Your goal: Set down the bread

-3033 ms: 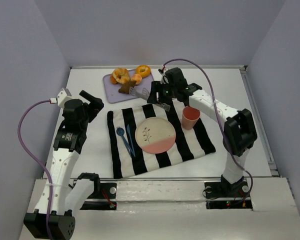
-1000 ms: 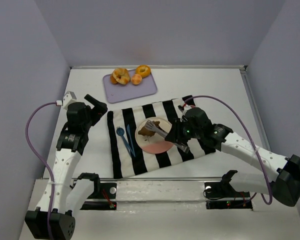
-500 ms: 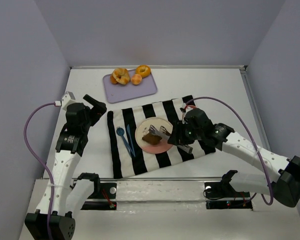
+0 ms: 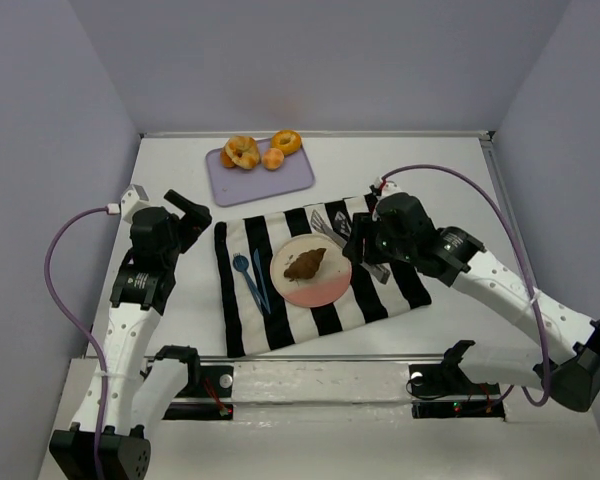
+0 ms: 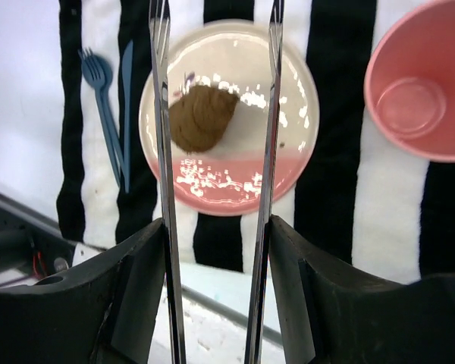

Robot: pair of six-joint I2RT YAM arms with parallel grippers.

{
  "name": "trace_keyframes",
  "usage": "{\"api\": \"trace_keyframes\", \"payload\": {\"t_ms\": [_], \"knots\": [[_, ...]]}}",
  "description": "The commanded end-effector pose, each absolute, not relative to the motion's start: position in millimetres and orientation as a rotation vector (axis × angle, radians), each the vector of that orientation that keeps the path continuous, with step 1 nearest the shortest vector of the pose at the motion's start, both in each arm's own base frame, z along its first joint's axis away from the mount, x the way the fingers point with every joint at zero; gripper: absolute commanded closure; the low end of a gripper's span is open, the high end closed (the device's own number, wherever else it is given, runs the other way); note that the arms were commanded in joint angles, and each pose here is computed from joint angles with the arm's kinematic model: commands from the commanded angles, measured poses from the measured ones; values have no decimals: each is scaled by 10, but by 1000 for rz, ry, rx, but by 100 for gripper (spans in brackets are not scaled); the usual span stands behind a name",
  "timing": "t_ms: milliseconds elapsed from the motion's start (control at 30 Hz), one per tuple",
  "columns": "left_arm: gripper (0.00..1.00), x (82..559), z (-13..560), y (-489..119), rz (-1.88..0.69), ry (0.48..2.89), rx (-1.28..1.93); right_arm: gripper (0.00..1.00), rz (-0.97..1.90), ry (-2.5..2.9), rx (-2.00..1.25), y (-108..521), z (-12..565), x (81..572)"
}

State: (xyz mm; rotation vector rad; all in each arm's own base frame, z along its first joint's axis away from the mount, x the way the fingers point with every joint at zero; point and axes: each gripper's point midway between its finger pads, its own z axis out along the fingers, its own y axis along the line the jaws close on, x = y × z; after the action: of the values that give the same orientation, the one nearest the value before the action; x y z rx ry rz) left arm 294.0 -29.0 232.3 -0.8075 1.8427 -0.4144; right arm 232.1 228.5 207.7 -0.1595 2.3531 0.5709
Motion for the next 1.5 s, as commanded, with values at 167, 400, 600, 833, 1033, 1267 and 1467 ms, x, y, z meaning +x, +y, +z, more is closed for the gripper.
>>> {"api": "trace_keyframes", "payload": {"t_ms": [167, 400, 600, 833, 1033, 1267, 1467], "knots": [[1, 2936, 2471, -253, -409, 1796, -797, 45, 361, 2031, -40, 2077, 3045, 3153], [1, 2941, 2465, -200, -381, 1785, -819, 50, 290, 1952, 65, 1265, 3284, 4075], [1, 2994, 2528, -156, -362, 1759, -830, 50, 213, 1986, 163, 533, 3071, 4554], [1, 3105, 2582, -4, -283, 1709, -887, 50, 124, 2104, 336, -508, 2118, 4983], [1, 3148, 2664, 103, -230, 1674, -921, 47, 117, 2184, 372, -718, 1397, 5347], [1, 3139, 2729, 127, -230, 1650, -929, 23, -21, 2275, 494, -1000, 766, 5417], [1, 3106, 2773, 111, -238, 1655, -914, 0, -64, 2207, 555, -1056, 1120, 5259]]}}
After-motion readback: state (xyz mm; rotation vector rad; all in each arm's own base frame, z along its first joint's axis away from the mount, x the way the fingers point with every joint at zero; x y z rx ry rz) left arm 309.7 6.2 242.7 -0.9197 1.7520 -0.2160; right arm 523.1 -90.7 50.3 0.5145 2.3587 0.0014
